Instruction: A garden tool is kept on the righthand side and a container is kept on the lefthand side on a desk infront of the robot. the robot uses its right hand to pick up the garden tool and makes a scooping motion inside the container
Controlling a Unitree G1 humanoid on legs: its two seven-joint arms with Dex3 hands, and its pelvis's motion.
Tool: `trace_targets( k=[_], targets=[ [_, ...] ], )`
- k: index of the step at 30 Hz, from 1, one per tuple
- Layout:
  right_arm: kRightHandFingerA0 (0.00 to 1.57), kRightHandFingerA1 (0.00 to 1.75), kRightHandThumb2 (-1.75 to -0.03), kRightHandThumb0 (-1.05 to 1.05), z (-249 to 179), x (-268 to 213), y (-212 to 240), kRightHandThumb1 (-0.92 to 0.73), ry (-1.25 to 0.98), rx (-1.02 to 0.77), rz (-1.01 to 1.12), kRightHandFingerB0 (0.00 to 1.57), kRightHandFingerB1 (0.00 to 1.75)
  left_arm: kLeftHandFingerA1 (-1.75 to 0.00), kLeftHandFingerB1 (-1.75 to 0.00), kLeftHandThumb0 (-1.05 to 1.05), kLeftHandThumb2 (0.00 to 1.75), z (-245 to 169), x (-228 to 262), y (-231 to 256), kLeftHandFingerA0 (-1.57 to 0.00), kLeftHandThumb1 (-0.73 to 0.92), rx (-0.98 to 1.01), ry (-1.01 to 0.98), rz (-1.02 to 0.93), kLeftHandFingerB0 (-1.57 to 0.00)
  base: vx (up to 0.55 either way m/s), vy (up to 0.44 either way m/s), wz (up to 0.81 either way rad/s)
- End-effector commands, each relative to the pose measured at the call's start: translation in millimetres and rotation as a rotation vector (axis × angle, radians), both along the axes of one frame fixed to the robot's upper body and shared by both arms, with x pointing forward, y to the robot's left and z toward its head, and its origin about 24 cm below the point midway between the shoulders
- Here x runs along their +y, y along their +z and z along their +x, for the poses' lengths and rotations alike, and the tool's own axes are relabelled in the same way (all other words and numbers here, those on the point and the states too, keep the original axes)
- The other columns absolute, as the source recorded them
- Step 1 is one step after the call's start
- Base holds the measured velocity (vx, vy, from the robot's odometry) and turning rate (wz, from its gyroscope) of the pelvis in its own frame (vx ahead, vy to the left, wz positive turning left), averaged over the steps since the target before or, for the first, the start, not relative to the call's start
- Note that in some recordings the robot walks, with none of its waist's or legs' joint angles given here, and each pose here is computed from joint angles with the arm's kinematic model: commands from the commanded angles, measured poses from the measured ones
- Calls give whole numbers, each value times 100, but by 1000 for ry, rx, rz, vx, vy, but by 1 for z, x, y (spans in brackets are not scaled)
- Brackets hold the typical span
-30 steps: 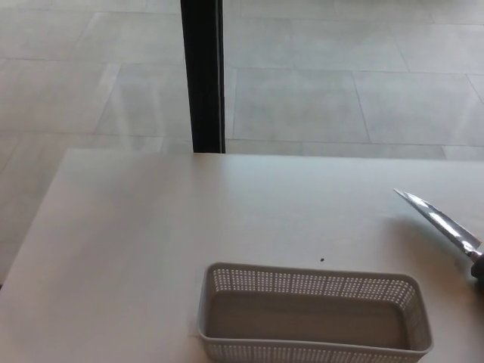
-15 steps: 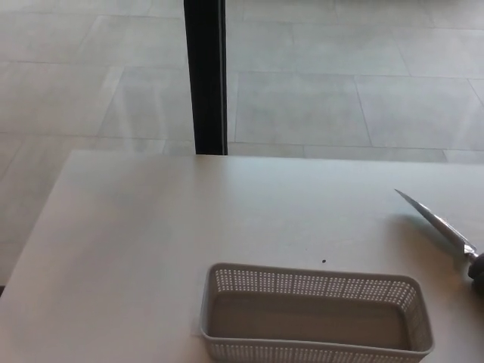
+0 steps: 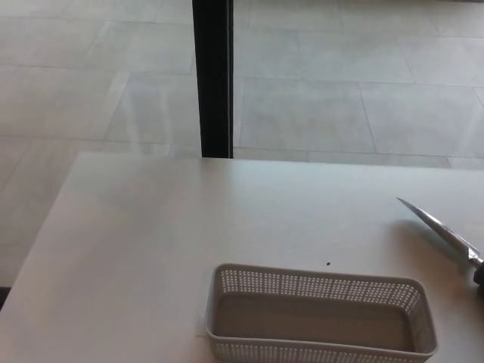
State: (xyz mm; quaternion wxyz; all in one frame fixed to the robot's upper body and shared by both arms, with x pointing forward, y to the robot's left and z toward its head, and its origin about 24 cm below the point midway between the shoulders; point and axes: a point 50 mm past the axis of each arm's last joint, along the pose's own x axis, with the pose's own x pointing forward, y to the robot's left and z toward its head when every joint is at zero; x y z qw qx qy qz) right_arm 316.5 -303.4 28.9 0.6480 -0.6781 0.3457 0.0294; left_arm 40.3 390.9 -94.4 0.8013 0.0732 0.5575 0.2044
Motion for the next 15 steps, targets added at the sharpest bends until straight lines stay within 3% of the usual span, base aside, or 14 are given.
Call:
trace_targets(
  k=[1, 2, 3, 4, 7, 8, 13, 14, 15],
  targets=[
    [85, 132, -59, -43, -59, 8, -74, -59, 25, 297, 16, 69, 48, -57, -44, -56, 60, 0, 3, 3, -48, 68, 0, -9, 9, -46, 0, 0, 0],
    [81, 144, -61, -39, -61, 7, -76, -60, 27, 274, 19, 73, 49, -61, -47, -55, 60, 0, 4, 3, -50, 66, -7, 7, 6, -47, 0, 0, 0],
    [76, 136, -62, -36, -64, 5, -77, -69, 29, 211, 35, 55, 48, -61, -46, -56, 60, 0, 5, 4, -49, 67, -12, -7, -2, -46, 0, 0, 0],
    [72, 121, -62, -34, -66, 4, -77, -74, 44, 180, 46, 51, 47, -60, -45, -57, 60, 0, 5, 5, -48, 67, -9, -15, -1, -46, 0, 0, 0],
    [72, 119, -64, -37, -72, -1, -78, -82, 69, 93, 54, 58, 47, -60, -45, -57, 59, -2, 6, 5, -48, 64, -4, 13, -4, -44, 0, 0, 0],
    [75, 132, -66, -34, -75, -3, -78, -79, 67, 52, 54, 64, 52, -62, -46, -57, 60, -1, 6, 5, -48, 65, -5, 1, -6, -45, 0, 0, 0],
    [78, 136, -68, -33, -81, -13, -74, -83, 82, -8, 70, 63, 54, -58, -44, -55, 60, -1, 6, 5, -51, 66, -5, 3, 6, -48, 0, 0, 0],
    [79, 136, -69, -33, -81, -15, -72, -82, 82, -18, 75, 62, 48, -60, -46, -54, 59, 0, 6, 5, -48, 65, -13, 23, -1, -46, 0, 0, 0],
    [81, 140, -70, -31, -83, -20, -67, -77, 112, -86, 90, 73, 79, -58, -44, -56, 60, 0, 6, 5, -45, 67, -3, -6, 3, -44, 0, 0, 0]
  ],
)
